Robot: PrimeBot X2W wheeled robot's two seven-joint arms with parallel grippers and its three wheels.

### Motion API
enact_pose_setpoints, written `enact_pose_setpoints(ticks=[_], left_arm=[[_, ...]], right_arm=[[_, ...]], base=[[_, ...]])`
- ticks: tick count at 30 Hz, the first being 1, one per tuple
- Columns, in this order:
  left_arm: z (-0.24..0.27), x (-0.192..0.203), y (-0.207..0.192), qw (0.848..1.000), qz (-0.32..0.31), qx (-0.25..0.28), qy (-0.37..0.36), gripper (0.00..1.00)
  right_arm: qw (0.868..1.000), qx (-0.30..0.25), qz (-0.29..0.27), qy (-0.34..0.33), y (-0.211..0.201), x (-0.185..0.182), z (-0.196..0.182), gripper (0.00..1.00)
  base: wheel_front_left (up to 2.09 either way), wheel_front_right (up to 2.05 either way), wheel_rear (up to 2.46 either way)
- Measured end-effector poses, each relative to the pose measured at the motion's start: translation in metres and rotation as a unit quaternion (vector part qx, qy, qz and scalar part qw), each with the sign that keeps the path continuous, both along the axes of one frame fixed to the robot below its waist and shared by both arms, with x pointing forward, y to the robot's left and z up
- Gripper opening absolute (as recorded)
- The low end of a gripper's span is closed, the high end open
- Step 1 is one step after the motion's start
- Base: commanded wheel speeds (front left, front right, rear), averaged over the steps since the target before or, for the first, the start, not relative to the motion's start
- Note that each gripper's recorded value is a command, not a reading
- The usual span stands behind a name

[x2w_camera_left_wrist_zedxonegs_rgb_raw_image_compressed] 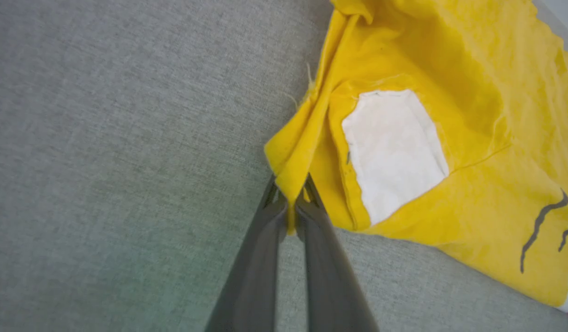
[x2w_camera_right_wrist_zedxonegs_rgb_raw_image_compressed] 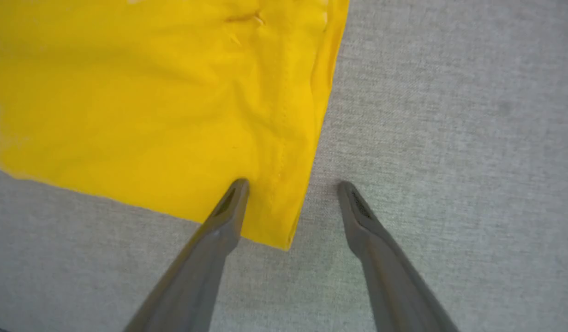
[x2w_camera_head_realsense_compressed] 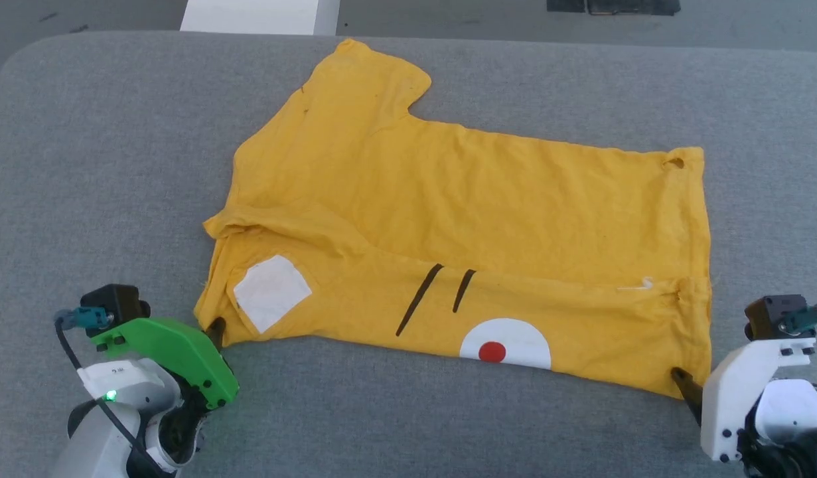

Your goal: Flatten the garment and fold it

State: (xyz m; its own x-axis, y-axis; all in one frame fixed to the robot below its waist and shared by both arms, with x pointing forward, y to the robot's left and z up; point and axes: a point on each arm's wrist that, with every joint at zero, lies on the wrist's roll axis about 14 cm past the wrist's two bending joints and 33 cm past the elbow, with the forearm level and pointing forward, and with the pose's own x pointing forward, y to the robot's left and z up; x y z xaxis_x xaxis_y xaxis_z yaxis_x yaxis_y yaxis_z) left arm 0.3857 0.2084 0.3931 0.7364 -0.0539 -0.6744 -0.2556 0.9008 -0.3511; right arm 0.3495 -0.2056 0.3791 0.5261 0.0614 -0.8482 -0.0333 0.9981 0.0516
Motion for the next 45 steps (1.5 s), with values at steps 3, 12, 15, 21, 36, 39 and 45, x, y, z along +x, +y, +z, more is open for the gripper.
enact_pose_setpoints(ticks=[3, 12, 15, 21, 36, 39, 45], left_arm=[[-0.002, -0.002, 0.000, 1.000, 0.003, -0.002, 0.004, 0.00], [-0.005, -0.006, 0.006, 1.000, 0.015, -0.003, 0.006, 0.00], [0.000, -0.004, 0.008, 1.000, 0.018, -0.002, -0.005, 0.00], [0.023, 0.001, 0.013, 0.999, 0.026, -0.006, -0.041, 0.00], [0.015, -0.080, 0.007, 0.997, 0.069, -0.041, 0.005, 0.00], [0.004, -0.086, 0.008, 0.995, 0.081, -0.046, 0.020, 0.00], [-0.010, -0.089, 0.012, 0.994, 0.090, -0.048, 0.035, 1.00]], right_arm=[[1.000, -0.009, 0.015, 0.005, 0.003, 0.005, -0.008, 1.00], [0.999, -0.006, 0.043, 0.017, 0.013, 0.010, -0.015, 0.00], [0.999, 0.007, 0.043, 0.008, 0.015, 0.014, -0.009, 0.00], [0.999, 0.009, 0.031, -0.023, 0.002, 0.021, 0.016, 0.00], [1.000, -0.010, 0.017, 0.004, -0.024, -0.018, 0.031, 0.00], [0.999, -0.003, 0.018, 0.036, -0.019, -0.031, 0.014, 0.00], [0.998, 0.010, 0.014, 0.065, -0.012, -0.045, -0.005, 0.00]], base=[[0.00, 0.00, 0.00], [0.00, 0.00, 0.00], [0.00, 0.00, 0.00], [0.00, 0.00, 0.00], [0.00, 0.00, 0.00], [0.00, 0.00, 0.00], [0.00, 0.00, 0.00]])
